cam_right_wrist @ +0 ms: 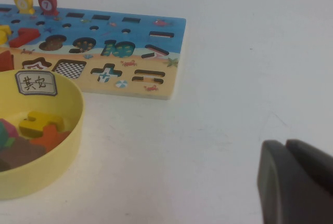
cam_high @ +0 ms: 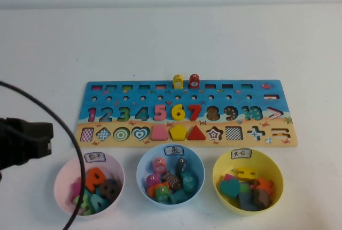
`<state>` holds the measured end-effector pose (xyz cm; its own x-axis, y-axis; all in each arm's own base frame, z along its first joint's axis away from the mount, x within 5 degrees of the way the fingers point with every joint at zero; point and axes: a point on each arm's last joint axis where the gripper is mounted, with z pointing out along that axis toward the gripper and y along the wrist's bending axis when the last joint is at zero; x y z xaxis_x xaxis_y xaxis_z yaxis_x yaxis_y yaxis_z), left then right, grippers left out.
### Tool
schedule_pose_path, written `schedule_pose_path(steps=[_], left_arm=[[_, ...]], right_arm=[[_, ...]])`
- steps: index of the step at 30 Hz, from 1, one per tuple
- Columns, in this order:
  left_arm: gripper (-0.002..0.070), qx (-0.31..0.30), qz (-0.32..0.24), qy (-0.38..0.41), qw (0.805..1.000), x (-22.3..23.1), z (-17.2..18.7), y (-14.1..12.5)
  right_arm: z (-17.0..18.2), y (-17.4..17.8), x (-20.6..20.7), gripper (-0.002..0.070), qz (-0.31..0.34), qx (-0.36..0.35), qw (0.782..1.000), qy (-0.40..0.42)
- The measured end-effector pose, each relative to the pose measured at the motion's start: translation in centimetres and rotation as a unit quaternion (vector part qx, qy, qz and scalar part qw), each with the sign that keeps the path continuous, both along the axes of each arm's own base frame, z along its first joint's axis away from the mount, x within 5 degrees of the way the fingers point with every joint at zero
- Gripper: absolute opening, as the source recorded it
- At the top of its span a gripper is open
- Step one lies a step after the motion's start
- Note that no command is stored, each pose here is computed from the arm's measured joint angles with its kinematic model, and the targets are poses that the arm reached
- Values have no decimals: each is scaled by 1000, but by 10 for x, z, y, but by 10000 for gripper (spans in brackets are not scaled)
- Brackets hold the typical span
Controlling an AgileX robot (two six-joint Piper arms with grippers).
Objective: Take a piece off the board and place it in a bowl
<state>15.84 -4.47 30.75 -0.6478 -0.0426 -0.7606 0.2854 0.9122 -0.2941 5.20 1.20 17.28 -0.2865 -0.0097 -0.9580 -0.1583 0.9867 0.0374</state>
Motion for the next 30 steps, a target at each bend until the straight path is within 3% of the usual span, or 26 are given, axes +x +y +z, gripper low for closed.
schedule_pose_path(steps=[15, 30], left_arm=[[-2, 37, -56, 114, 991, 89, -17, -13], [-2, 106, -171, 153, 968, 135, 8, -96]], right_arm=[[0, 0, 0, -17, 0, 0, 1000, 0], [0, 0, 0, -17, 0, 0, 1000, 0]])
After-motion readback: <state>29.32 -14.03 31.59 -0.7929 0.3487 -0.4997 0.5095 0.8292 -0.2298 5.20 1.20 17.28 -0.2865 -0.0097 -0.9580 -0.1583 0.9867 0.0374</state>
